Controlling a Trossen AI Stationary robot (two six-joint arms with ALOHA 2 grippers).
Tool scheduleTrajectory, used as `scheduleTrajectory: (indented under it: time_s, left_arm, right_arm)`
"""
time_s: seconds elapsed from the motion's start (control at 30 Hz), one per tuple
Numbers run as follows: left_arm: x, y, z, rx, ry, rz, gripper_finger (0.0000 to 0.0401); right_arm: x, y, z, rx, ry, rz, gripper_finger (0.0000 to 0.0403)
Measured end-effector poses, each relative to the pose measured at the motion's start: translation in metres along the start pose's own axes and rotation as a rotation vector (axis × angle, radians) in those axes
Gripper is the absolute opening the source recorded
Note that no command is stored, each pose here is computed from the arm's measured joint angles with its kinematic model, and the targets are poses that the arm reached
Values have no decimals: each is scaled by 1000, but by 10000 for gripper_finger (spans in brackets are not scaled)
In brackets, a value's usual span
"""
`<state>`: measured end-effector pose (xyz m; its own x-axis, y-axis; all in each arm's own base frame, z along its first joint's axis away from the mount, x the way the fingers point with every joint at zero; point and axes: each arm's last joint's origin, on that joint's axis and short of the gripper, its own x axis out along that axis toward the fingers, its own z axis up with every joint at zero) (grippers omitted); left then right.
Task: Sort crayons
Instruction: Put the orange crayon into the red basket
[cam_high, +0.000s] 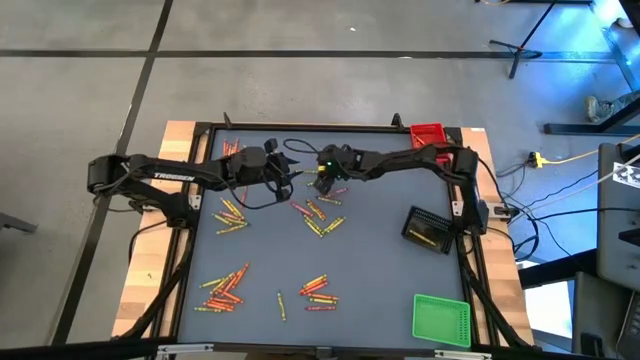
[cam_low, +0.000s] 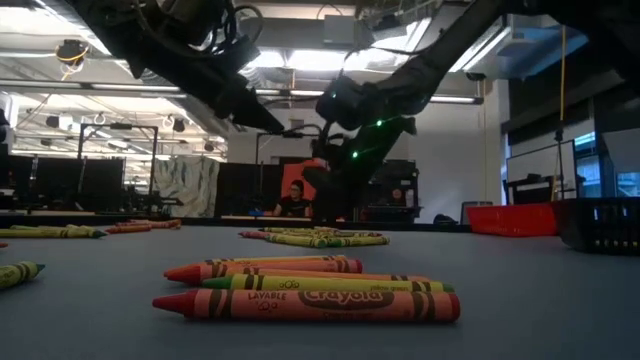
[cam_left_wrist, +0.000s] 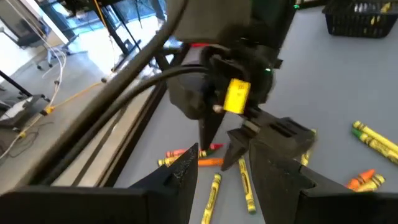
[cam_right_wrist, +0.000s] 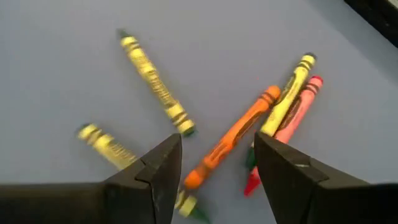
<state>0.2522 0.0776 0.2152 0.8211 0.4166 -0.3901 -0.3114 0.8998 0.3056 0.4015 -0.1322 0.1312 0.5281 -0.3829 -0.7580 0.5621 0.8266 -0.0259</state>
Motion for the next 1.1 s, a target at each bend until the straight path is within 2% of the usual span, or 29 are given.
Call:
scheduleTrajectory:
  time_s: [0.3,0.63,0.87,1.1]
  left_arm:
    - [0,0,1,-2,-7,2,128]
    - [0,0,1,-3,-8,2,128]
    - [0,0,1,-3,-8,2,128]
    - [0,0,1,-11,-9,-3,128]
  right_arm:
    - [5,-5,-3,26,23,-5,198]
    - [1,-5,2,1,-6,-33,198]
    - [-3,4,5,-1,-1,54,198]
    - [5,1,-6,17,47,9,198]
